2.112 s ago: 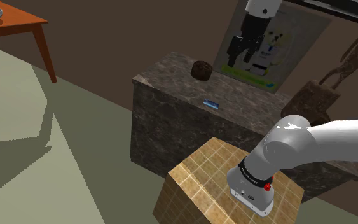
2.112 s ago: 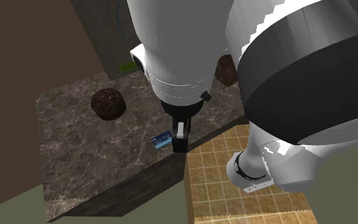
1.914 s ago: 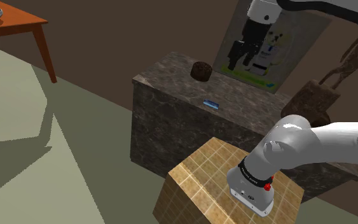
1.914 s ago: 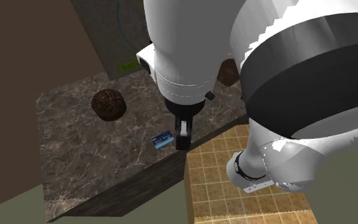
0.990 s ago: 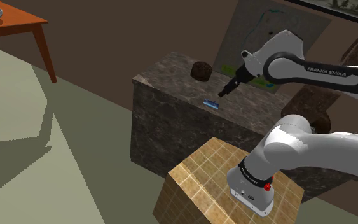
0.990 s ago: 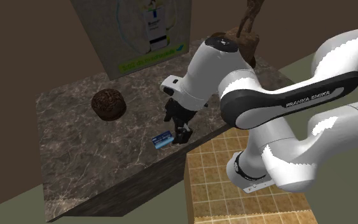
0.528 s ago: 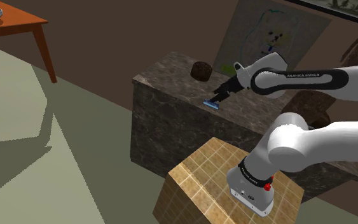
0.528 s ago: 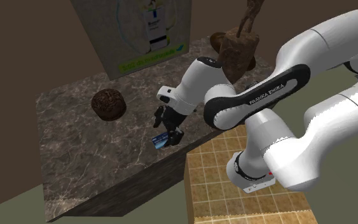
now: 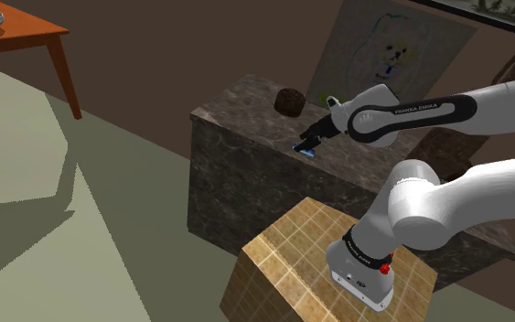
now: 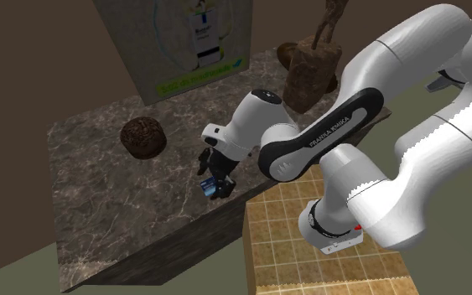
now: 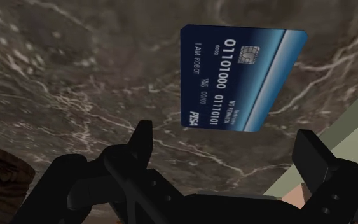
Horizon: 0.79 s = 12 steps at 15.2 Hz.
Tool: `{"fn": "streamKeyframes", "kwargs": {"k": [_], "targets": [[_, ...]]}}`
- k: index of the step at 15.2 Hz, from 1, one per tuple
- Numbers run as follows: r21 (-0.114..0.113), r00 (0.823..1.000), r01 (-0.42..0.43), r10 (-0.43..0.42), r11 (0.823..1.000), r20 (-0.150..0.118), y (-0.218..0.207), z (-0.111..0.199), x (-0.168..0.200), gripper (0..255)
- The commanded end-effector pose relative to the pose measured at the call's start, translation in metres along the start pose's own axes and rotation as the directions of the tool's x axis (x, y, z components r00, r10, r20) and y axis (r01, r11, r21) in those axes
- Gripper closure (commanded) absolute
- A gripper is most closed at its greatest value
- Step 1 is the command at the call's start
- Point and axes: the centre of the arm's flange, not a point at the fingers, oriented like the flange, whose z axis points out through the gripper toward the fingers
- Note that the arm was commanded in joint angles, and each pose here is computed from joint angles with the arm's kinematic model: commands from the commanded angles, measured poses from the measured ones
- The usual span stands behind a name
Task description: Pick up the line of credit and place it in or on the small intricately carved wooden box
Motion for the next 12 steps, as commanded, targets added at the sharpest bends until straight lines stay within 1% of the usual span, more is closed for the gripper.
{"fn": "streamKeyframes", "kwargs": {"k": [1,6,7,12], "targets": [[0.0,1.0,0.0,0.0,1.0,0.0,0.0,0.0012,0.0001,0],[0.0,1.0,0.0,0.0,1.0,0.0,0.0,0.0011,0.0001,0],[0.0,1.0,0.0,0.0,1.0,0.0,0.0,0.0011,0.0001,255],[0.0,1.0,0.0,0.0,1.0,0.0,0.0,0.0012,0.0001,255]]}}
